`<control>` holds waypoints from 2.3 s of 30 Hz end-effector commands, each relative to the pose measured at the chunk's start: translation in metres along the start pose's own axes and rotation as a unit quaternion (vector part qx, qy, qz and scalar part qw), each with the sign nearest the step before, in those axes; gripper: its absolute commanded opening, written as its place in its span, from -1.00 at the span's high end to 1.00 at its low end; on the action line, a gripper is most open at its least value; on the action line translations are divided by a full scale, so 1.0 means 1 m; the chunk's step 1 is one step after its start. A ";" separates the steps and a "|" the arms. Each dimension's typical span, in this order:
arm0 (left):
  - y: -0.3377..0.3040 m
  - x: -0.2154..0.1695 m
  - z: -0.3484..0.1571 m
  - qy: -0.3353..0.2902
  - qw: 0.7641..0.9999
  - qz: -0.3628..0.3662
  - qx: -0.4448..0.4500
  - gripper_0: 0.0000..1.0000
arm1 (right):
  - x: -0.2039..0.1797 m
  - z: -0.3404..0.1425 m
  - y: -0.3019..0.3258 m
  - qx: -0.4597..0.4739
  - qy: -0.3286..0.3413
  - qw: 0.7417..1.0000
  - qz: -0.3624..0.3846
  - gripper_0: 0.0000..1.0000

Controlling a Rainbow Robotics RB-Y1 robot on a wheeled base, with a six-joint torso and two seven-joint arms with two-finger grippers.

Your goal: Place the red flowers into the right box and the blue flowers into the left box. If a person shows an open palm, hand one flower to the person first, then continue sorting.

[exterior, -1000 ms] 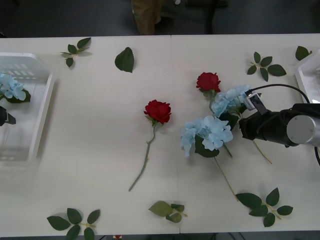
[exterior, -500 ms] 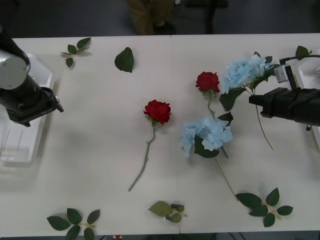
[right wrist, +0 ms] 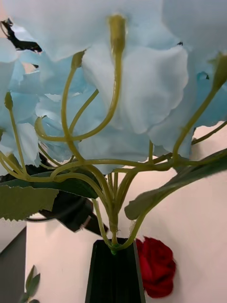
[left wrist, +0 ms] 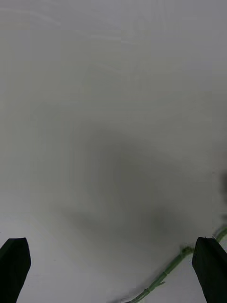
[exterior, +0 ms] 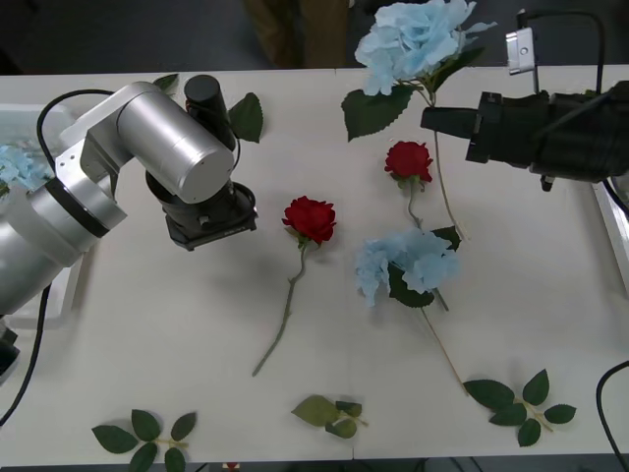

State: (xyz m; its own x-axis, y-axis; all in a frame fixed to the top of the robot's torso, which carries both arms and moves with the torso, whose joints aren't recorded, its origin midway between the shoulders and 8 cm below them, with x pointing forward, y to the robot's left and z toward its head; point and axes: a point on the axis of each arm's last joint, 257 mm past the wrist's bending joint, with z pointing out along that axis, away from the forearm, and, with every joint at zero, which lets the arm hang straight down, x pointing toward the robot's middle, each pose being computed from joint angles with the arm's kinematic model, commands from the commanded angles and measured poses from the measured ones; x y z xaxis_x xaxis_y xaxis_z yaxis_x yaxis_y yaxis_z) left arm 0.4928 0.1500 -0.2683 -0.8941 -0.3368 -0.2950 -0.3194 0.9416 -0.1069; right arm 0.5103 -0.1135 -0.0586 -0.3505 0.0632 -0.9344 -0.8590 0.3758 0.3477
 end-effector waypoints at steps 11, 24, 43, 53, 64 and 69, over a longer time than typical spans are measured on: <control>-0.110 -0.007 -0.069 -0.094 0.956 0.228 0.157 -1.00 | -0.048 0.093 0.101 -0.084 -0.062 0.994 -0.043 1.00; -0.133 -0.008 -0.139 -0.176 0.837 0.409 0.318 -1.00 | -0.056 0.106 0.114 -0.097 -0.082 0.991 -0.035 1.00; -0.117 0.004 -0.205 -0.157 0.728 0.413 0.524 -1.00 | -0.061 0.108 0.108 -0.087 -0.099 0.991 -0.021 1.00; -0.163 0.017 -0.199 -0.168 0.696 0.353 0.602 -1.00 | -0.060 0.109 0.109 -0.088 -0.097 0.991 -0.023 1.00; -0.187 0.042 -0.196 -0.147 0.689 0.319 0.635 -1.00 | -0.060 0.109 0.109 -0.090 -0.098 0.991 -0.019 1.00; -0.189 0.046 -0.198 -0.142 0.685 0.313 0.642 0.54 | -0.060 0.109 0.110 -0.090 -0.097 0.991 -0.020 1.00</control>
State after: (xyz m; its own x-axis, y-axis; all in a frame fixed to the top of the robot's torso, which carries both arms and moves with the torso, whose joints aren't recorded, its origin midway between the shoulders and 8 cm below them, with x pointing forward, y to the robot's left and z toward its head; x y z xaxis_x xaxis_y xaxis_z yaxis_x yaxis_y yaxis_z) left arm 0.4568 -0.0326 -0.0778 -0.5773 -0.0137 -0.8164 0.7955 0.2158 -0.5662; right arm 0.4938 0.0014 -0.0050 -0.3044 0.2170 -0.9275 -0.8937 0.2718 0.3569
